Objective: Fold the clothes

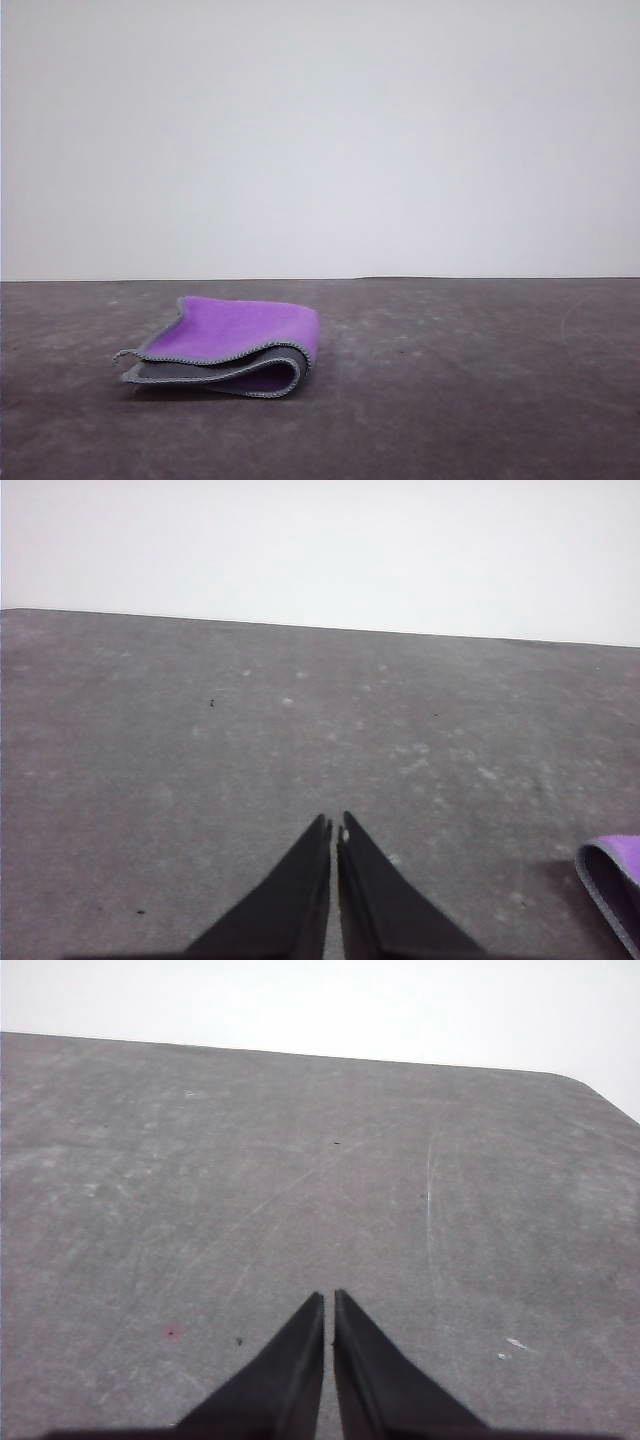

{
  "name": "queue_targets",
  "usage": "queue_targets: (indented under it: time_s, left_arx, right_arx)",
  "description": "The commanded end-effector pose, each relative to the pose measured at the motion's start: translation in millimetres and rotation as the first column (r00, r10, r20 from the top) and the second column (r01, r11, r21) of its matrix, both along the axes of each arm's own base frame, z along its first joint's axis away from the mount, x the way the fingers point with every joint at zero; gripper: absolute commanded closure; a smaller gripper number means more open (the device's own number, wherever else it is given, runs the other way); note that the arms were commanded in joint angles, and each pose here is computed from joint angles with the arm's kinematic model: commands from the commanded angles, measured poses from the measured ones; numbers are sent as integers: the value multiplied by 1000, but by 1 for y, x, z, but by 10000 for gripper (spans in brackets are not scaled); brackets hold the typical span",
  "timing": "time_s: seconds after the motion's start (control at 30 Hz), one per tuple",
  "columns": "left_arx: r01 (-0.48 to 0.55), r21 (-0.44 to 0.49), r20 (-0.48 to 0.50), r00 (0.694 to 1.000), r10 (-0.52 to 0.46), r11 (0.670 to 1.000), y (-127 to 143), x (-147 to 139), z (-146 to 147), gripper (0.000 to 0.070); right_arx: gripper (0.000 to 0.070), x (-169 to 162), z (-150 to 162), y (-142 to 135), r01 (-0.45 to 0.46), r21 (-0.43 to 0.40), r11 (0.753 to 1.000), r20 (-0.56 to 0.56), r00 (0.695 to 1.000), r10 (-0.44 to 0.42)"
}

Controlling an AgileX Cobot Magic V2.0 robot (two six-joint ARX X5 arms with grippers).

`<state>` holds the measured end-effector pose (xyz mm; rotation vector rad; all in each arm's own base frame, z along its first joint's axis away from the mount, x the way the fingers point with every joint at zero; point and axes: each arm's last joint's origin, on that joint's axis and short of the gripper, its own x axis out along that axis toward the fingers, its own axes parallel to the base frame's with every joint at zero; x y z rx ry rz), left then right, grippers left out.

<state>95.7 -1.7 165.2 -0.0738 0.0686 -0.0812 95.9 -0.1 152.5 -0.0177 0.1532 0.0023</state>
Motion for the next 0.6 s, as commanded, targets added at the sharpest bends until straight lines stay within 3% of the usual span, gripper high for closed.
queue_targets:
  time_s: [0.0, 0.57]
  left_arx:
    - [-1, 9, -7, 1000, 1, 1000, 0, 1, -6, 700]
    - [-1, 9, -7, 1000, 1, 1000, 0, 1, -6, 700]
  right_arx:
    - [684, 0, 0, 0, 7, 13, 1000, 8, 1000, -7]
    - [684, 0, 0, 0, 7, 13, 1000, 8, 1000, -7]
